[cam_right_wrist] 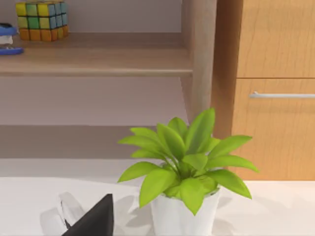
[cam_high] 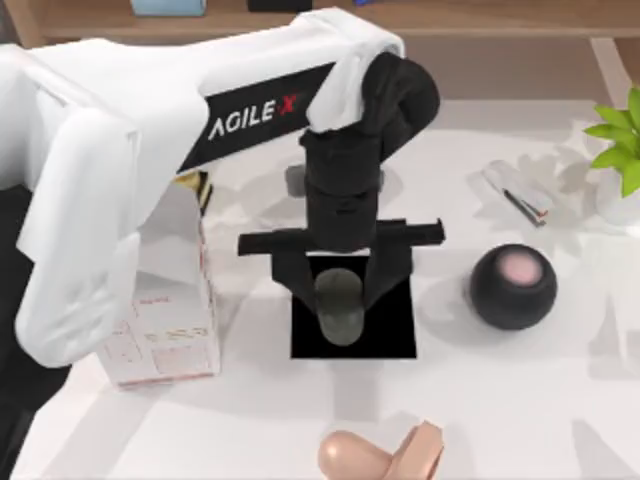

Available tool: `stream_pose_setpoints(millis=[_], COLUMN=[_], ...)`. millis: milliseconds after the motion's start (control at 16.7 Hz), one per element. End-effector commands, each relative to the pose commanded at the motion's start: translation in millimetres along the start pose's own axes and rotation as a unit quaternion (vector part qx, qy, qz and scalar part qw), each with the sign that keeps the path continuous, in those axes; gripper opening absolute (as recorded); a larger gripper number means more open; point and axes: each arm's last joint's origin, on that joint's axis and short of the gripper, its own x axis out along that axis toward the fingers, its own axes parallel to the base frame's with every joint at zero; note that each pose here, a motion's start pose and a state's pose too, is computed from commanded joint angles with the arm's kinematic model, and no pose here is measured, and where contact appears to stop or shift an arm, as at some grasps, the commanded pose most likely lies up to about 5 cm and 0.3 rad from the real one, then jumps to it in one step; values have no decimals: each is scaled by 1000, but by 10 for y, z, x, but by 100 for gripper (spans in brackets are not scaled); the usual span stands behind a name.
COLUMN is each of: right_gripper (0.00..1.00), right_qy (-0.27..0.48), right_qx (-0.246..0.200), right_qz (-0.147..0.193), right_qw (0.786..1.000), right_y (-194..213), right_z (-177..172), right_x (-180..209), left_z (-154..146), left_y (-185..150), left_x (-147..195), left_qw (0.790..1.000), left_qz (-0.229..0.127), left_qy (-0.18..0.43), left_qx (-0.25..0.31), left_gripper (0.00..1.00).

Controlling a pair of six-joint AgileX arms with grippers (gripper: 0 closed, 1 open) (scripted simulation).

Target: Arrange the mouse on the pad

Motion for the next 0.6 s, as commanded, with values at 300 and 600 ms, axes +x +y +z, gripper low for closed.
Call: stream_pose_setpoints(millis=[300,600], right_gripper=[100,100], right_qy=[0,0], right_qx=[0,0], right_qz=[0,0], right_qw=[1000,1000], right_y=[0,0], right_z=[0,0], right_x=[0,0], left_z=[-22,8], left_y=[-40,-137], left_x=[49,23], left_qw=[1000,996], left_qz=[-9,-13], left_qy=[-10,-77], left_qx=[14,32], left_gripper=[0,0])
